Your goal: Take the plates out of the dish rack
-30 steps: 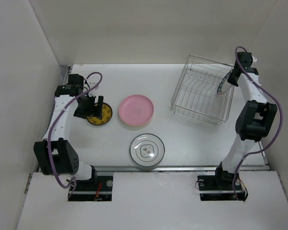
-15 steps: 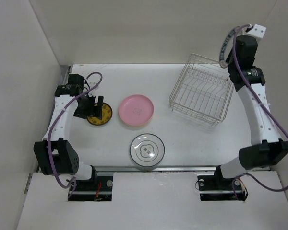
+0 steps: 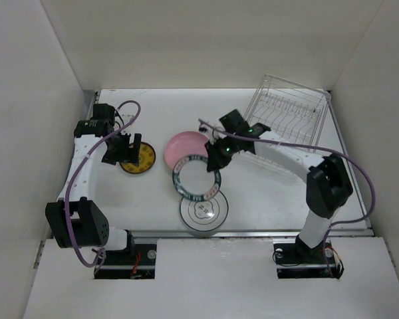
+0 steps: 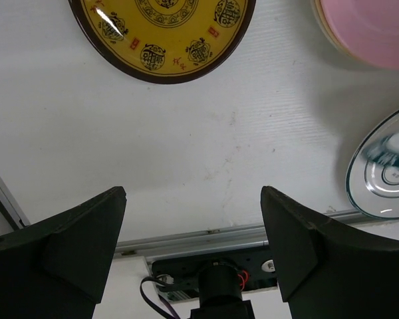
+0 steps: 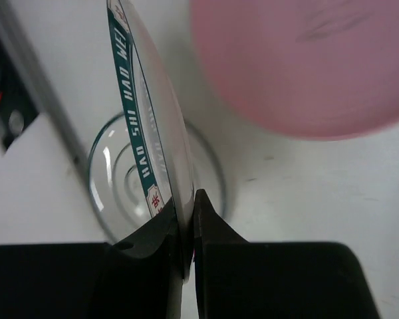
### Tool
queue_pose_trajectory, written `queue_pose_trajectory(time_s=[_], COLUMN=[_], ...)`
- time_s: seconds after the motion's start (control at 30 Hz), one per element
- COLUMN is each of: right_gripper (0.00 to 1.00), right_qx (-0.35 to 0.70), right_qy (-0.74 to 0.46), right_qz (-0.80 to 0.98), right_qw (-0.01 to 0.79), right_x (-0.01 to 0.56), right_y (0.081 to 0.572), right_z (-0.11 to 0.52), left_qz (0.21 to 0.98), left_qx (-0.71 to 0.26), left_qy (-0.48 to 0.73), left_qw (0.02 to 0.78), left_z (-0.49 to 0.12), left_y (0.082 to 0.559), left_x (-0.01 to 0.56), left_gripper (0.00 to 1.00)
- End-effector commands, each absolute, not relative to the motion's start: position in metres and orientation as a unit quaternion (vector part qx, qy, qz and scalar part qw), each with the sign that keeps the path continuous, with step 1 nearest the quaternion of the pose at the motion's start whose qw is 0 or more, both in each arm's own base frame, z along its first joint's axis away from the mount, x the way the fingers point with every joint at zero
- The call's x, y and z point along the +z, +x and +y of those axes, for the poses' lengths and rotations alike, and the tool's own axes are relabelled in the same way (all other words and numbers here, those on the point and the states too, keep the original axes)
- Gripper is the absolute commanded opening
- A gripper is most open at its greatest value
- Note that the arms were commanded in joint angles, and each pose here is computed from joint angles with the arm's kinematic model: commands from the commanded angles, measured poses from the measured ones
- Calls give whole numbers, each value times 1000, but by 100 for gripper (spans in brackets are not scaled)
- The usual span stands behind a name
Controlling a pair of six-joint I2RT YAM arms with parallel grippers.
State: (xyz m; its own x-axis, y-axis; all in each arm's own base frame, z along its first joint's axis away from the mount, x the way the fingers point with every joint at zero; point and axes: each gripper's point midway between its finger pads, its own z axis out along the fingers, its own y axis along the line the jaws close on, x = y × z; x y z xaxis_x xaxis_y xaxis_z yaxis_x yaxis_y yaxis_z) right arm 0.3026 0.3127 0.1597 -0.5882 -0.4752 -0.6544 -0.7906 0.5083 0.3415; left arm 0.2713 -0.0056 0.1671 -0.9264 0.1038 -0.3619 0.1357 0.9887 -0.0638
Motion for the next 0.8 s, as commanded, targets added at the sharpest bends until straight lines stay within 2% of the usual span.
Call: queue_pose_trajectory(time_s=[0.0,0.17,0.3,0.37,0.53,0.67,0.77], right_gripper=[0,0,1,4,43,55,65], right_qx=[418,463,450,438,409,373,349], right_qy=[-444,-453,-438,-431,-412,-401,-387], right_qz=[776,755,775,787,814,836,849], right_qw=[162,104,65,47,26,45,85], right_x=[162,141,111,94,74,73,97], right_y=[240,204,195,194,201,218,230], right_z=[324,319,309,306,303,302,301], left_qz=[980,981,980,981,981,981,981], left_qx=[-34,-34,-34,-34,-34,-34,-34], left_qy=[54,54,54,54,54,54,54], left_qw=[187,183,187,183,183,183,183], left_z=[-2,-2,-2,-2,-2,-2,-2], left_y=[268,266,269,269,269,269,269], left_x=[170,167,168,165,165,165,165], left_gripper=[80,80,80,80,80,80,80])
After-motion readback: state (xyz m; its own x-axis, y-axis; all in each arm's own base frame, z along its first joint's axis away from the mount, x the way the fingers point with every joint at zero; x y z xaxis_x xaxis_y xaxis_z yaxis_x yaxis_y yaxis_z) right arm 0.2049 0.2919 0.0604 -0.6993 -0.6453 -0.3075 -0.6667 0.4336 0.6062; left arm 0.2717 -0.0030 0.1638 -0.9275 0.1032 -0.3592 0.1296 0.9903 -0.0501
